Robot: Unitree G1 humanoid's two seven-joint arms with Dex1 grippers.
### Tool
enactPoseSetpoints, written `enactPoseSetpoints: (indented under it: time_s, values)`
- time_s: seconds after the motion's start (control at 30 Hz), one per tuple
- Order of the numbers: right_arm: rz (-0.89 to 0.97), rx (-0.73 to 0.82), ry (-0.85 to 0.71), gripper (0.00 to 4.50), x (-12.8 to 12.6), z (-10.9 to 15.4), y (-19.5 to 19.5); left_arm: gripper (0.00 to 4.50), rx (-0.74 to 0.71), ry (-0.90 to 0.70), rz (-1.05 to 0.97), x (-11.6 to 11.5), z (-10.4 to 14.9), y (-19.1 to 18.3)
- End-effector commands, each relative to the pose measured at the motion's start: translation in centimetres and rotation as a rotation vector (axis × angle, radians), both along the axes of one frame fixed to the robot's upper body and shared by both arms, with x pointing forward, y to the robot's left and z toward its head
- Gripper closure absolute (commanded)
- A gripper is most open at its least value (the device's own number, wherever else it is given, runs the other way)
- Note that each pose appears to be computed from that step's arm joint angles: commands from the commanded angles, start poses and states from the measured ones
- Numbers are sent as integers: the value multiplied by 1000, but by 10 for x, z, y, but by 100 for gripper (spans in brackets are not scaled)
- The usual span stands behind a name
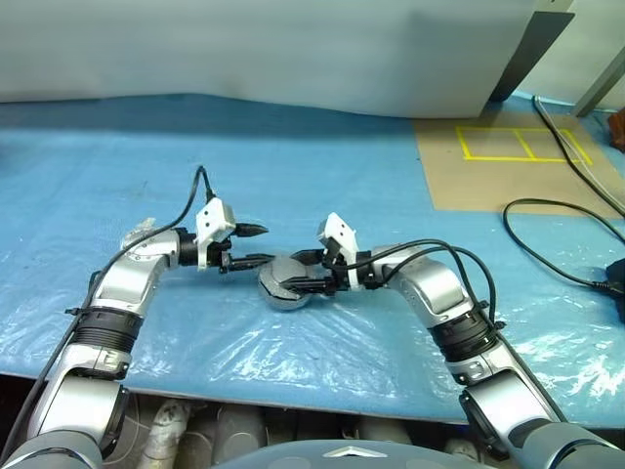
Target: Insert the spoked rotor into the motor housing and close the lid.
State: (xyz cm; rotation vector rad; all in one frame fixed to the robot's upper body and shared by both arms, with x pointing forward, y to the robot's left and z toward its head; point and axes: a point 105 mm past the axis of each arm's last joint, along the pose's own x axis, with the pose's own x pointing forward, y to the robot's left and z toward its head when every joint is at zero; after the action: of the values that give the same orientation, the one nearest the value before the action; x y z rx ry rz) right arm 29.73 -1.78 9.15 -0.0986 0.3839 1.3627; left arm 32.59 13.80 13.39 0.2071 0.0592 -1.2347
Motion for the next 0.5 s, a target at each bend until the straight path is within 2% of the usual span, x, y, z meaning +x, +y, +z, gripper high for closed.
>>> enactPoseSetpoints:
  time_s: [0.03,0.17,0.5]
  values:
    - [21,-8,-17,153,-3,3,-3,135,-36,-17,-60,-14,22,3]
    - [26,-25,-64,153,-2,4,-6,135,-5,13,-101,-27,21,6]
    - [1,-3,-77,153,0,5,15,135,4,11,-50,-28,14,9]
